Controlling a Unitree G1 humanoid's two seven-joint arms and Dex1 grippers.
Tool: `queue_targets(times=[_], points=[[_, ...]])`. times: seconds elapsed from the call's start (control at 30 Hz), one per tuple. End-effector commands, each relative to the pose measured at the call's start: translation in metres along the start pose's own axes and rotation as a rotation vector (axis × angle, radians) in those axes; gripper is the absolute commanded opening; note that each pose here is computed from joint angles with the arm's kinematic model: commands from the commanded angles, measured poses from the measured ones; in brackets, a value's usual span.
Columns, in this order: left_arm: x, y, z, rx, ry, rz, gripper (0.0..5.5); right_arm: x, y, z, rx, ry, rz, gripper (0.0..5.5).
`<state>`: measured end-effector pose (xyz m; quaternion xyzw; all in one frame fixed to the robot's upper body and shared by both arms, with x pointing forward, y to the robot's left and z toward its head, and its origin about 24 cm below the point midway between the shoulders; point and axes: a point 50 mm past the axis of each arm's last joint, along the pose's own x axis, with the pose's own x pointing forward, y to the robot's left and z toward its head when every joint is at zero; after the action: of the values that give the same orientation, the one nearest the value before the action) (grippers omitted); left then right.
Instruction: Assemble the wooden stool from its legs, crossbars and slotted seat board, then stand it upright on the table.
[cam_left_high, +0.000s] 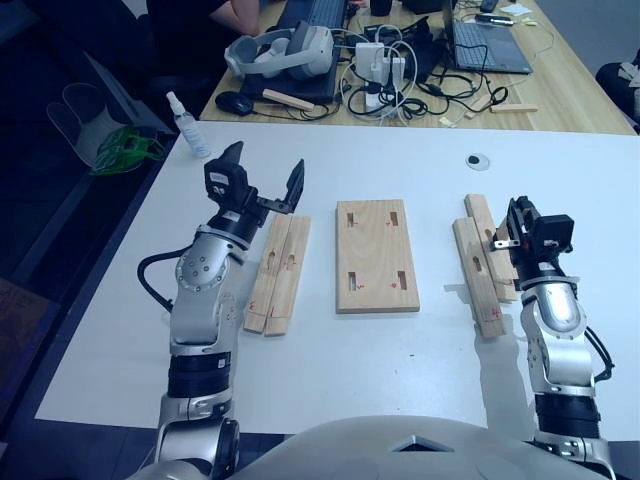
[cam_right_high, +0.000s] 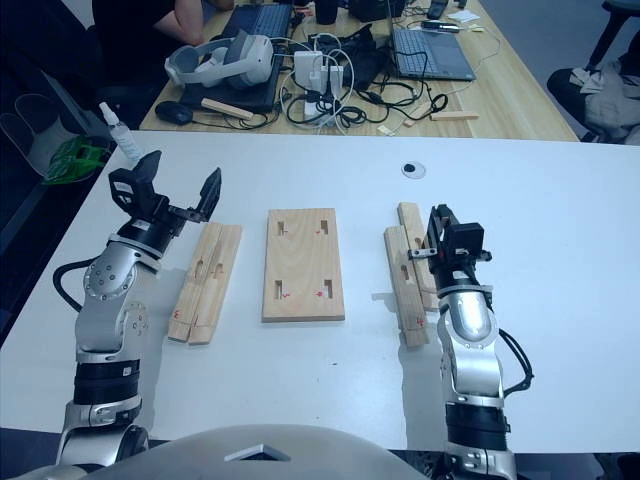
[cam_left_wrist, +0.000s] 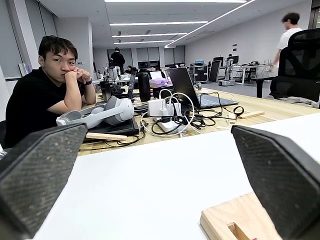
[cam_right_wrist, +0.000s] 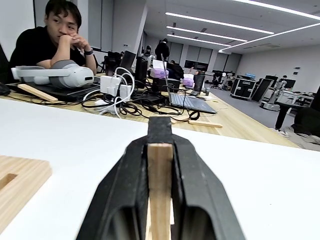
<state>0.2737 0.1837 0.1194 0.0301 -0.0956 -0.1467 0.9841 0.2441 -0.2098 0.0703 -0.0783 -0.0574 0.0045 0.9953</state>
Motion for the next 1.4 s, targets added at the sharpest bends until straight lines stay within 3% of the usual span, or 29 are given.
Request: queue_targets(times=[0.03, 0.27, 0.47, 0.73, 1.13, 1.4], points=[[0.007, -0.002, 0.003, -0.003, -0.002, -0.023, 5.4, 0.011, -0.001, -0.003, 0.022, -0.013, -0.023, 0.39], [0.007, -0.003, 0.002, -0.003, 0.005, -0.03, 5.4, 0.012, -0.003, -0.019, 0.24, 0.083, -0.076, 0.39], [0.008, -0.002, 0.003, 0.002, 0.008, -0.03, 5.4, 0.01, -0.001, -0.039, 0.371, 0.264, -0.092, 0.39], [0.009, -0.003, 0.003, 0.005, 0.01, -0.033, 5.4, 0.011, 0.006, -0.055, 0.389, 0.425, -0.04, 0.39], [0.015, -0.006, 0.006, 0.0, 0.003, -0.043, 5.4, 0.049, 0.038, -0.045, 0.364, 0.349, 0.083, 0.39], [0.013, -0.007, 0.007, -0.006, -0.002, -0.028, 5.4, 0.048, 0.051, -0.062, 0.241, 0.449, 0.129, 0.39]])
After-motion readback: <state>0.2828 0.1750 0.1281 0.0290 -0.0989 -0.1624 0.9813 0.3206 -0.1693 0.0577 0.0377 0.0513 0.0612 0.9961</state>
